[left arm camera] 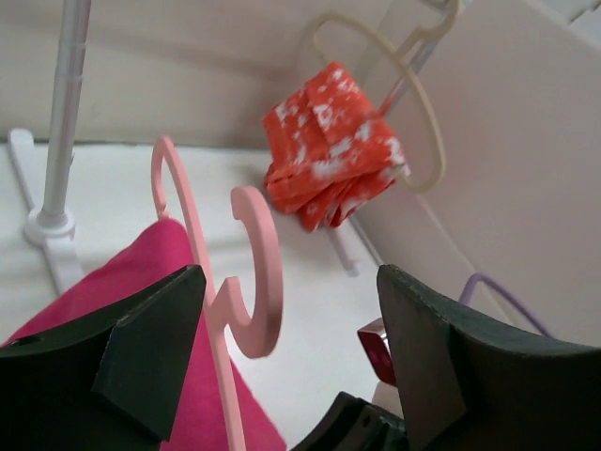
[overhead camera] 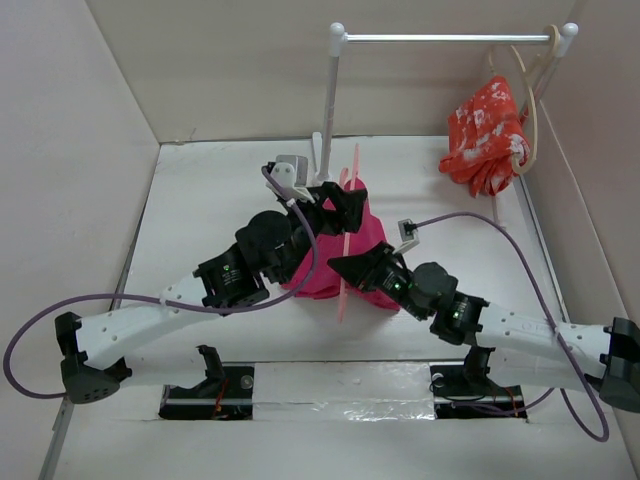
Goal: Place the trousers on the hanger
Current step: Place the trousers on the hanger, then place the hanger at the clothesline.
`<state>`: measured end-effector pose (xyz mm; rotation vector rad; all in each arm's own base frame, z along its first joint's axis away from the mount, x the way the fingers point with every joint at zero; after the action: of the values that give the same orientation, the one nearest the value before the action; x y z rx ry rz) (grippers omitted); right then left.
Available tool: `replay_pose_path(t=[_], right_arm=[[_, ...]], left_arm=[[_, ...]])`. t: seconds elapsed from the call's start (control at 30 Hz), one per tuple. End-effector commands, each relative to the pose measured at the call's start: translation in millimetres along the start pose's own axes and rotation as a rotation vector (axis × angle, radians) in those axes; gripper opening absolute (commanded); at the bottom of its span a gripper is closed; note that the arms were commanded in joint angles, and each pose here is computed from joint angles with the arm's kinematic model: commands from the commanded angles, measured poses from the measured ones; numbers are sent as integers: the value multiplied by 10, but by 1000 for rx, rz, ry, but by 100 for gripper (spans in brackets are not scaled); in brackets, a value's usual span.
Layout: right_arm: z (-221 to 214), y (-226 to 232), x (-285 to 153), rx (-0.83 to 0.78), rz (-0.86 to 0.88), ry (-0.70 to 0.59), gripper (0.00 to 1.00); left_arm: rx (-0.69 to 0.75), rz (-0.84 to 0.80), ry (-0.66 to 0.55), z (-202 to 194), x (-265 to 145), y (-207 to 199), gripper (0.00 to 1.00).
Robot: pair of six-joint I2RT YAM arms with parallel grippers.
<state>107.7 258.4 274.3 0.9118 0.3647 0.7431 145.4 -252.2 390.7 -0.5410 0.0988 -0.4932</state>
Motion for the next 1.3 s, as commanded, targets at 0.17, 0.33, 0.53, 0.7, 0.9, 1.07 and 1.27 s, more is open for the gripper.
replay_pose_path(t=[0.17, 0.33, 0.53, 0.7, 0.9, 1.07, 1.27], right_arm=[[769, 291, -61, 78, 270, -181, 0], [1129, 265, -44, 25, 267, -244, 0], [1723, 307, 92, -100, 240, -283, 0], [2120, 311, 264, -162, 225, -291, 0], [2577, 220, 575, -201, 191, -313, 0], [2873, 38, 760, -208, 207, -293, 0], [3078, -54, 882, -226, 241, -267, 0]], left_arm=[[-84, -120, -182, 657, -230, -122, 79], [-117, -19, -247, 436, -359, 289, 69], [-92, 91, -157, -162, -267, 811, 67], [-27, 171, -94, -615, -246, 1156, 67], [15, 198, -54, -853, -253, 1328, 67], [7, 135, -24, -899, -245, 1283, 67], [20, 129, -5, -910, -235, 1273, 67]])
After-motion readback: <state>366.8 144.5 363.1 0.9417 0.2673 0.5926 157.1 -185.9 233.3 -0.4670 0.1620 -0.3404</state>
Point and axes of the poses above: each gripper's point midway between its finger pads, its own x axis out along the fingers, its own y axis along the line the jaws close on, z = x × y, the point moved 10 cm from there along -x, back along the fingers, and after that the axes turned 4 degrees about -x, right-handed, at the moved point
